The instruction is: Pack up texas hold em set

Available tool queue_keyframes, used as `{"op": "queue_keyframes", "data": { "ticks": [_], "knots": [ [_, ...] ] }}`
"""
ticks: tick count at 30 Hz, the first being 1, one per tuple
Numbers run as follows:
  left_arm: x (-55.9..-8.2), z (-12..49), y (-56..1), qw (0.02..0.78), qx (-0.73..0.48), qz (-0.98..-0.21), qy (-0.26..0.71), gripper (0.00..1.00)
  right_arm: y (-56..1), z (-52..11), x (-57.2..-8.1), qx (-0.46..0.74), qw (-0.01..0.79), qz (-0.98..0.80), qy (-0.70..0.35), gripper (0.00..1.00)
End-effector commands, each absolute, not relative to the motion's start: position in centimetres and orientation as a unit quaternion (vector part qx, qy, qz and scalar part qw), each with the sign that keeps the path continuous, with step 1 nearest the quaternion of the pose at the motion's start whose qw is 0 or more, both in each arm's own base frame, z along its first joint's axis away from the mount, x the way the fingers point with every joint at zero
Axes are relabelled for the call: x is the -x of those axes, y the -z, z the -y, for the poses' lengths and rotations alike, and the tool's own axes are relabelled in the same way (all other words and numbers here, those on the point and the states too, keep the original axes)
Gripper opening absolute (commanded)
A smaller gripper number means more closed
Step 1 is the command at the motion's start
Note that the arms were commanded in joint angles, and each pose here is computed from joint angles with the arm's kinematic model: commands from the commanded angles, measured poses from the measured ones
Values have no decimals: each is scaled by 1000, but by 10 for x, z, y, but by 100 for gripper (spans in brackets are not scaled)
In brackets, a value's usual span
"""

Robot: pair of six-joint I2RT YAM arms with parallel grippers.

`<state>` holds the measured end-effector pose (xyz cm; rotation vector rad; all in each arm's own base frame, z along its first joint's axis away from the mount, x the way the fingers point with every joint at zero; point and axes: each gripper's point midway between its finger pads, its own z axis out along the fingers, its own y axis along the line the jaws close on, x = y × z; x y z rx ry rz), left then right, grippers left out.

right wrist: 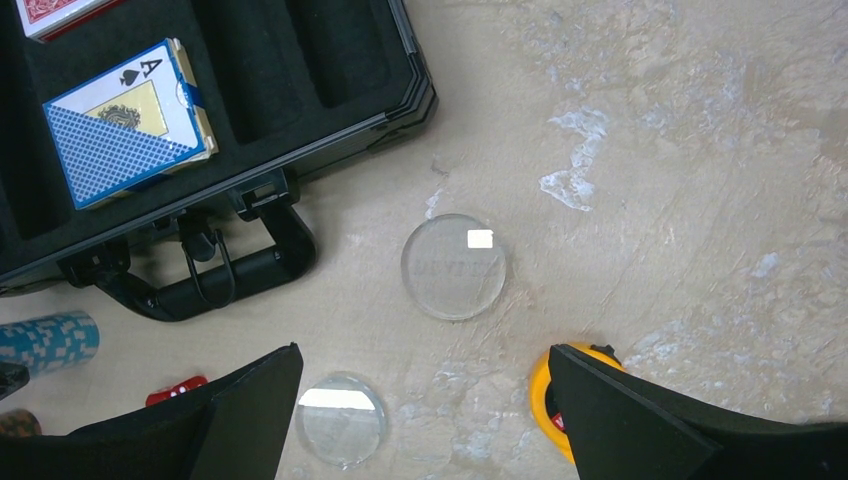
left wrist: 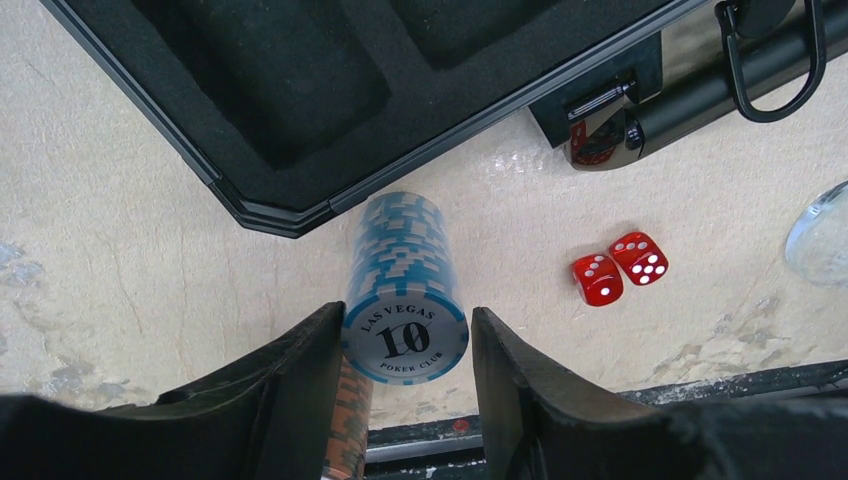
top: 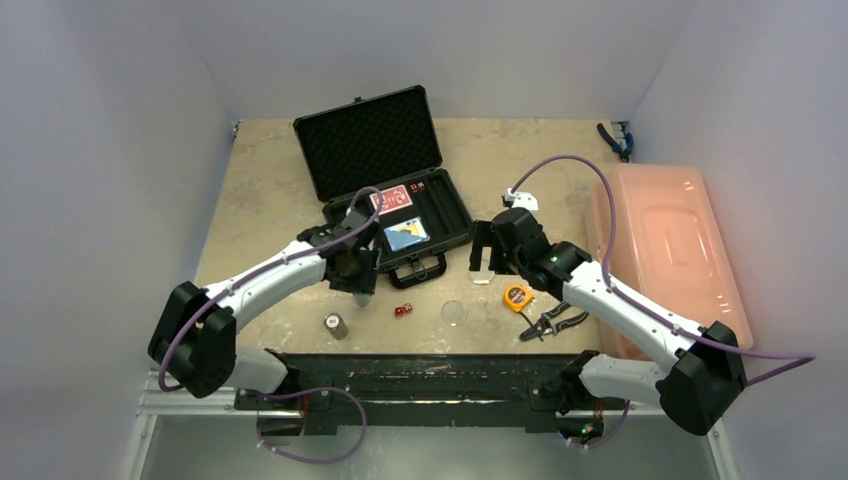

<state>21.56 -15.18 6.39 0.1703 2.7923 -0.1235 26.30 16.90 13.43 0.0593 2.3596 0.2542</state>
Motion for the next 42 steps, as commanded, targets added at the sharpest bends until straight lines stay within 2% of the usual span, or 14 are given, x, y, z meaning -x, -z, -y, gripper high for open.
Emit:
{"op": "queue_keyframes", "data": {
  "ticks": [1, 10, 16, 19, 21, 23, 26, 33, 42],
  "knots": [
    [-221, 153, -62, 182, -50, -981, 39, 49, -138, -168, -271, -23, 392, -915, -93, 99],
    [-221, 145, -56, 179, -53, -982, 17, 55, -137, -168, -270, -22, 391, -916, -92, 99],
    [-222, 149, -53, 178, -58, -982, 25, 53, -137, -167, -269, -21, 391, -916, -90, 99],
    [-221, 152, -52, 176, -60, -982, 32, 49, -137, -166, -269, -21, 391, -916, -89, 99],
    [-221, 153, -52, 175, -60, -982, 35, 43, -137, -166, -269, -21, 392, -915, -90, 99],
    [-221, 155, -53, 176, -60, -982, 39, 29, -137, -166, -269, -20, 391, -916, -90, 99],
    [-220, 155, -58, 178, -61, -981, 41, 1, -138, -165, -269, -21, 392, -915, -89, 99],
    [-216, 160, -86, 186, -69, -978, 66, 0, -145, -164, -270, -14, 408, -908, -91, 99],
    [-209, 167, -123, 204, -90, -969, 108, 0, -165, -186, -264, 44, 442, -879, -171, 99]
  ]
}}
